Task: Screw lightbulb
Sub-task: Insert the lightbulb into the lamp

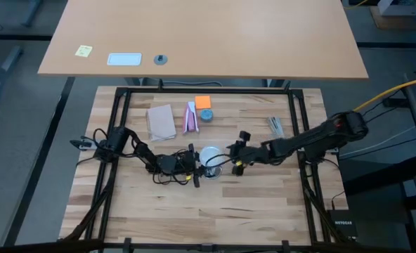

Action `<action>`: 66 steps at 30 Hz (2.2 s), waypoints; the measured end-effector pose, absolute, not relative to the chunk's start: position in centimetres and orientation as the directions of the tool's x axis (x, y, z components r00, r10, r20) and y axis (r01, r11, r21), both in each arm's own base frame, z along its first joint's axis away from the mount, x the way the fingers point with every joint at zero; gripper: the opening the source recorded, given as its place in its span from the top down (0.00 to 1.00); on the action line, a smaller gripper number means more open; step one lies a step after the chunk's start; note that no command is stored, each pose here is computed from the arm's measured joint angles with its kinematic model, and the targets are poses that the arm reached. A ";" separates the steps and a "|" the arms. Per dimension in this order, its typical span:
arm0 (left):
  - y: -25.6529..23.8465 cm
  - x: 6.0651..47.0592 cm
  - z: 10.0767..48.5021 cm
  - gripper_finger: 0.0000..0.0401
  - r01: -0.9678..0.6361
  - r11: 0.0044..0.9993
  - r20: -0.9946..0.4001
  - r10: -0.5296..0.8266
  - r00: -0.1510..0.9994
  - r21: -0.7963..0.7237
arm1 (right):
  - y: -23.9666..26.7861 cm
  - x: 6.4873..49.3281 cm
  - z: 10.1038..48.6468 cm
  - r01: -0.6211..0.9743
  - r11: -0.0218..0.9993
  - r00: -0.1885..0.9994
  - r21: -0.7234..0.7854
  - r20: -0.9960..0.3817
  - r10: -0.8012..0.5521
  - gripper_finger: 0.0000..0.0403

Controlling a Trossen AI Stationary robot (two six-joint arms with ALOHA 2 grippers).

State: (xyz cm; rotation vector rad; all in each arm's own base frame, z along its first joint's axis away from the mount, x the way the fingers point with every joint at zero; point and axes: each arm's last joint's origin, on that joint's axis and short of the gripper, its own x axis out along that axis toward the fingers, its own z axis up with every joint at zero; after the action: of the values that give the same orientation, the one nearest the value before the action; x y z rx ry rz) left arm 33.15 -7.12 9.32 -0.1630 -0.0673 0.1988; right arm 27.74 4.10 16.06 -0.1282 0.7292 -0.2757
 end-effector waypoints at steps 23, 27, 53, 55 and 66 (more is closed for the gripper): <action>-7.2 33.2 9.1 0.63 -0.187 0.974 0.029 0.192 0.981 -0.131 | 5.6 30.4 10.4 0.143 0.990 0.745 -0.011 -0.657 -0.116 0.65; -7.2 33.2 9.1 0.64 -0.186 0.974 0.029 0.191 0.981 -0.127 | 6.9 30.2 10.5 0.141 0.989 0.757 0.036 -0.648 -0.084 0.65; -7.1 33.1 9.0 0.62 -0.204 0.973 0.019 0.207 0.978 -0.113 | 8.4 26.8 16.1 0.333 0.929 0.749 -0.161 -0.554 -0.365 0.65; -7.1 33.1 9.0 0.63 -0.204 0.973 0.019 0.207 0.978 -0.113 | 8.0 26.2 17.5 0.369 0.910 0.754 -0.189 -0.512 -0.412 0.65; -7.1 33.1 9.0 0.62 -0.202 0.972 0.024 0.206 0.978 -0.115 | 7.6 25.9 20.8 0.411 0.890 0.812 -0.196 -0.366 -0.456 0.65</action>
State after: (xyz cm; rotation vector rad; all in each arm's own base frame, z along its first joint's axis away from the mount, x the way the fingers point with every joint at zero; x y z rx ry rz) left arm 33.14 -7.13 9.02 -0.1126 -0.0363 0.2064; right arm 25.85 7.65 20.76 -0.1099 0.4176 -0.4638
